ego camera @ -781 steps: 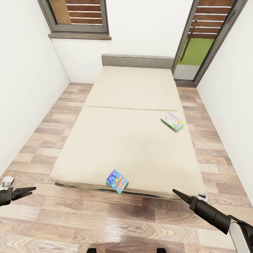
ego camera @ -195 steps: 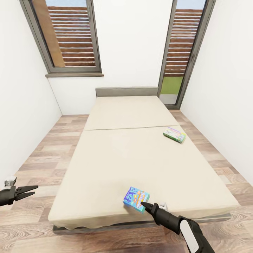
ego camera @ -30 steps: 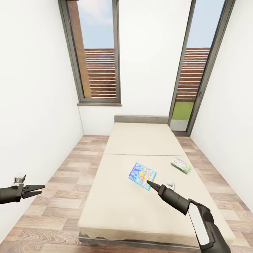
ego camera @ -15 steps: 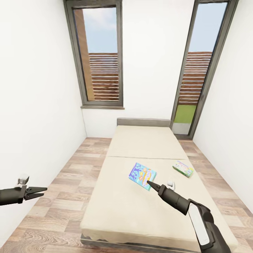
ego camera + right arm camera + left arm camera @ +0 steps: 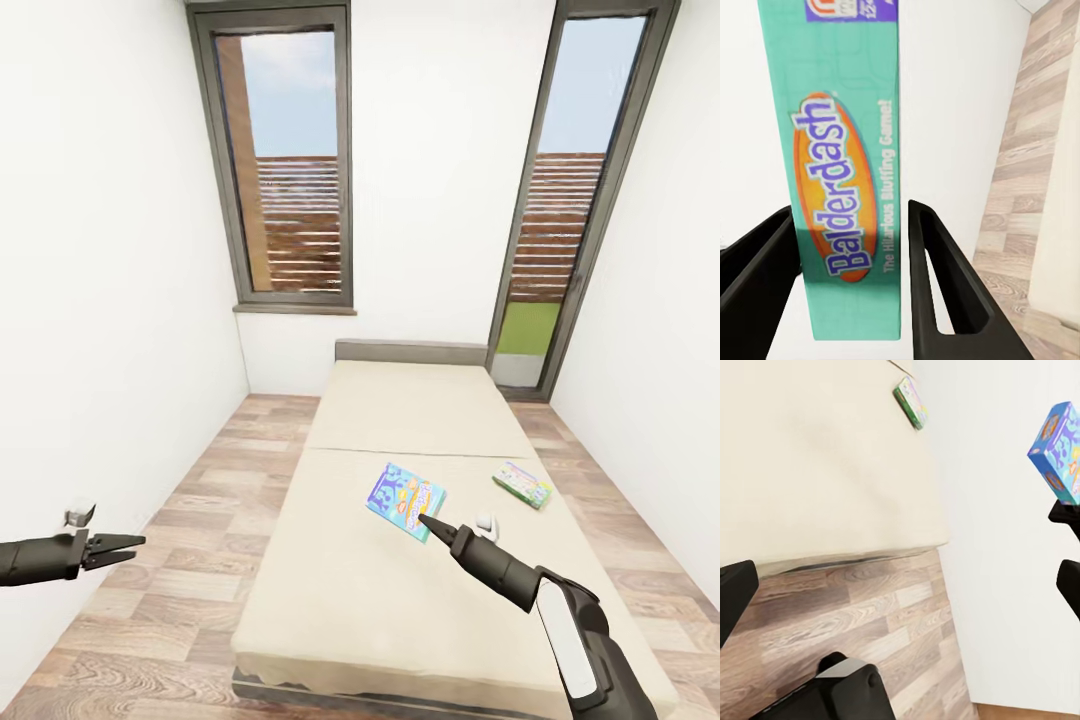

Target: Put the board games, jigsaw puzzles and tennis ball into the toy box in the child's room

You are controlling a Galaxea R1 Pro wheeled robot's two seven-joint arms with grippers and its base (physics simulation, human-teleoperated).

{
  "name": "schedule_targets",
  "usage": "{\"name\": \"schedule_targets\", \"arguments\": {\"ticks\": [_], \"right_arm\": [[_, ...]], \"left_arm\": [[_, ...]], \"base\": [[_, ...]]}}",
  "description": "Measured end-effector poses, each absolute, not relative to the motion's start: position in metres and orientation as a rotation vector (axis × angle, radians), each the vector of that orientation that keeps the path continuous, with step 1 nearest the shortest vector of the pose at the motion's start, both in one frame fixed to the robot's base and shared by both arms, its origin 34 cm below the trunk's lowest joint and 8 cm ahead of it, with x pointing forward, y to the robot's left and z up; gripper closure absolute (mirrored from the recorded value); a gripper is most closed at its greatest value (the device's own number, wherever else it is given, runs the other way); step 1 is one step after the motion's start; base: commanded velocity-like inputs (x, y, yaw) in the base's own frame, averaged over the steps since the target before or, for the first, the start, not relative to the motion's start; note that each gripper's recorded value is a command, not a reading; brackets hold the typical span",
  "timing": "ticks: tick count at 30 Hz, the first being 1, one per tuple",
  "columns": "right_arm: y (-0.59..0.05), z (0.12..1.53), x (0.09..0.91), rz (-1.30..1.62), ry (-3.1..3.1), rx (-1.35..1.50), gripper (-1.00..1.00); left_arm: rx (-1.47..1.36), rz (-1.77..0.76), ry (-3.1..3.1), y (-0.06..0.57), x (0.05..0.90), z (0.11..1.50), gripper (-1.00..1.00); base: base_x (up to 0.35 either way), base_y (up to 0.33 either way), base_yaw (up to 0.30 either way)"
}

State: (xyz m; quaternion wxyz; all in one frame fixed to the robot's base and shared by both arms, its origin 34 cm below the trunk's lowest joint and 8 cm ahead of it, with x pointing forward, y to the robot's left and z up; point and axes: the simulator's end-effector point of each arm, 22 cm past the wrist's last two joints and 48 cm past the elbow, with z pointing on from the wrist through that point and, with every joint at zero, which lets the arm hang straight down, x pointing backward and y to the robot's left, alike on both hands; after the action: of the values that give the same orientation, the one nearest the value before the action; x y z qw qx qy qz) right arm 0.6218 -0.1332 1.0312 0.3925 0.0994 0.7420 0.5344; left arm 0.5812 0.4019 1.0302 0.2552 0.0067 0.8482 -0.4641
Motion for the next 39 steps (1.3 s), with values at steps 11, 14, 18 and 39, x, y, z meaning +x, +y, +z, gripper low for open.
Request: {"name": "schedule_targets", "arguments": {"ticks": [11, 14, 18, 39], "right_arm": [[-0.133, 1.035, 0.619, 1.355, 1.885, 0.254, 1.0], [-0.134, 1.035, 0.619, 1.355, 1.885, 0.255, 1.0], [-0.134, 1.036, 0.619, 1.355, 1.883, 0.255, 1.0], [-0.133, 1.041, 0.619, 1.349, 1.877, 0.241, 1.0]], "left_arm": [[0.0, -1.203, 2.339, 0.398, 0.584, 1.018, -1.0], [0.0, -1.204, 2.341, 0.395, 0.585, 1.016, -1.0], [0.002, -1.203, 2.341, 0.393, 0.585, 1.015, -1.0], [0.045, -1.197, 2.321, 0.376, 0.59, 1.012, -1.0]], "base": [[0.0, 0.0, 0.0], [0.0, 0.0, 0.055], [0.0, 0.0, 0.132], [0.0, 0.0, 0.247]]}}
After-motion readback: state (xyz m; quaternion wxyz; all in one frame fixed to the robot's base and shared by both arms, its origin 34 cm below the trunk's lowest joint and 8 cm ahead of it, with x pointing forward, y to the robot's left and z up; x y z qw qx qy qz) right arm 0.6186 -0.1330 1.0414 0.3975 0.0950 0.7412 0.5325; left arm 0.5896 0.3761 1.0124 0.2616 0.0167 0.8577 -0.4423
